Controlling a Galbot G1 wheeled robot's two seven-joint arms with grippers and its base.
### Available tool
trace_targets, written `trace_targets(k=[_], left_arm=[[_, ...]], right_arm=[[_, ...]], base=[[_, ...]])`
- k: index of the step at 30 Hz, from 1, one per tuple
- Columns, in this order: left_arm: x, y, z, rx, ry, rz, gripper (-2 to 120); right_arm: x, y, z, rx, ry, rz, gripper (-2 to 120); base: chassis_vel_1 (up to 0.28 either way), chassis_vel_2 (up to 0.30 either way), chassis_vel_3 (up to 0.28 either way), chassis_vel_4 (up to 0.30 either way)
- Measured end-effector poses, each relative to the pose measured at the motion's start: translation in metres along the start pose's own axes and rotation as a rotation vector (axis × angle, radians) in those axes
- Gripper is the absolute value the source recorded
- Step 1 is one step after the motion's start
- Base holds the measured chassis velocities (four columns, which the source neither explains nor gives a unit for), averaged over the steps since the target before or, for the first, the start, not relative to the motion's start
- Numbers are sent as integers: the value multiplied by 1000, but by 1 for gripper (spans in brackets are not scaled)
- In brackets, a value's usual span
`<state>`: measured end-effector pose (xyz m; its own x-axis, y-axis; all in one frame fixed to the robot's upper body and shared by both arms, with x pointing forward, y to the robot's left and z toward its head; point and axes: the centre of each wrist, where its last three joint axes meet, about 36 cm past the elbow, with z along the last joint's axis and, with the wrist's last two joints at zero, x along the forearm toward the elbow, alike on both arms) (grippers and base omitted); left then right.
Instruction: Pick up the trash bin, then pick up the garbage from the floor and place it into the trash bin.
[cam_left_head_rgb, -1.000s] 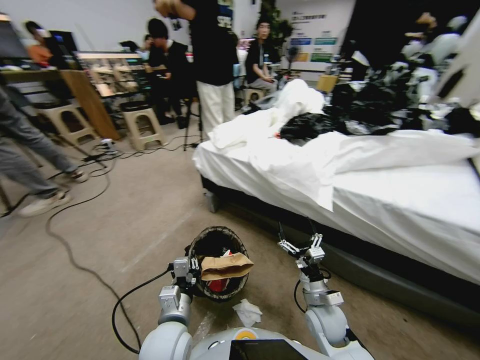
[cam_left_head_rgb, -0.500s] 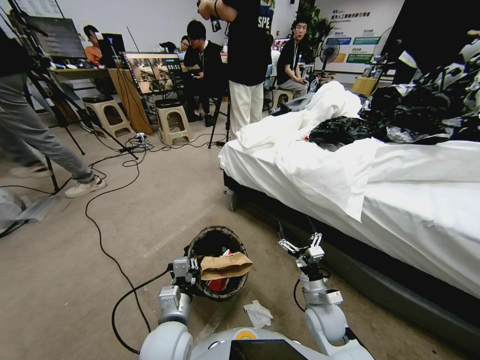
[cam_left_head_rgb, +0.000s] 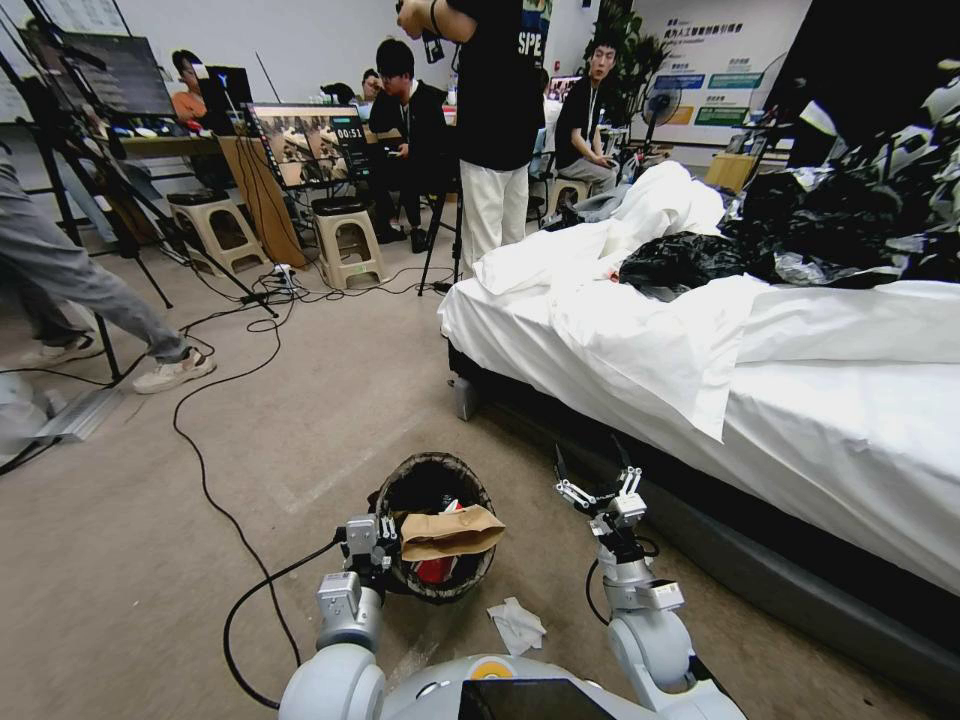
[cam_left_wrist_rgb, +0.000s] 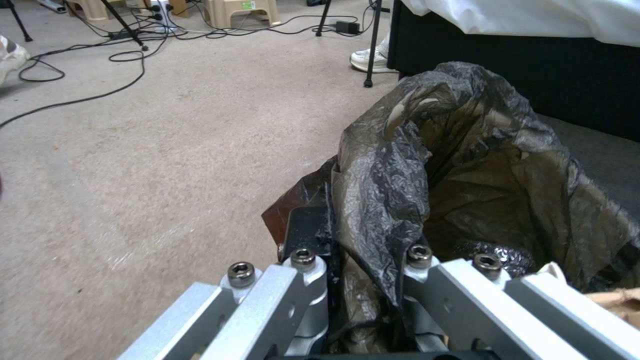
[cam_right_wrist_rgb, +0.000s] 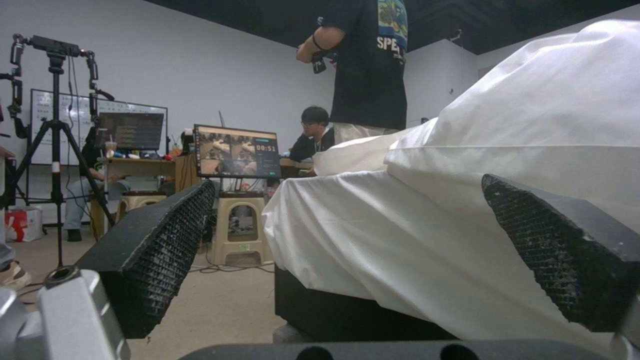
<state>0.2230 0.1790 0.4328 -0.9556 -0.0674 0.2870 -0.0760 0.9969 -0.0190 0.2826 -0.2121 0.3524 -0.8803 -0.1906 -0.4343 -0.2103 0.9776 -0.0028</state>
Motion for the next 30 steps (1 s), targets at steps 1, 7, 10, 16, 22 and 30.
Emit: trace_targets(k=[1, 7, 10, 16, 22, 30], left_arm=[[0, 0, 0, 0, 0, 0, 6], [0, 0, 0, 0, -2, 0, 6], [-1, 1, -1, 0, -4, -2, 6], [-1, 1, -1, 1, -6, -2, 6], [-2, 4, -5, 5, -20, -10, 6], [-4, 12, -13, 15, -37, -28, 6]], right_arm=[[0, 0, 0, 0, 0, 0, 100], [-3, -1, 0, 4, -10, 3, 100], [-4, -2, 0, 7, -14, 4, 100], [-6, -3, 0, 12, -20, 1, 100], [-10, -5, -1, 29, -25, -14, 100], [-6, 1, -2, 30, 127, -52, 100]], base=[[162, -175, -174, 136], [64, -68, -73, 71], [0, 0, 0, 0], [0, 0, 0, 0], [0, 0, 0, 0], [0, 0, 0, 0]])
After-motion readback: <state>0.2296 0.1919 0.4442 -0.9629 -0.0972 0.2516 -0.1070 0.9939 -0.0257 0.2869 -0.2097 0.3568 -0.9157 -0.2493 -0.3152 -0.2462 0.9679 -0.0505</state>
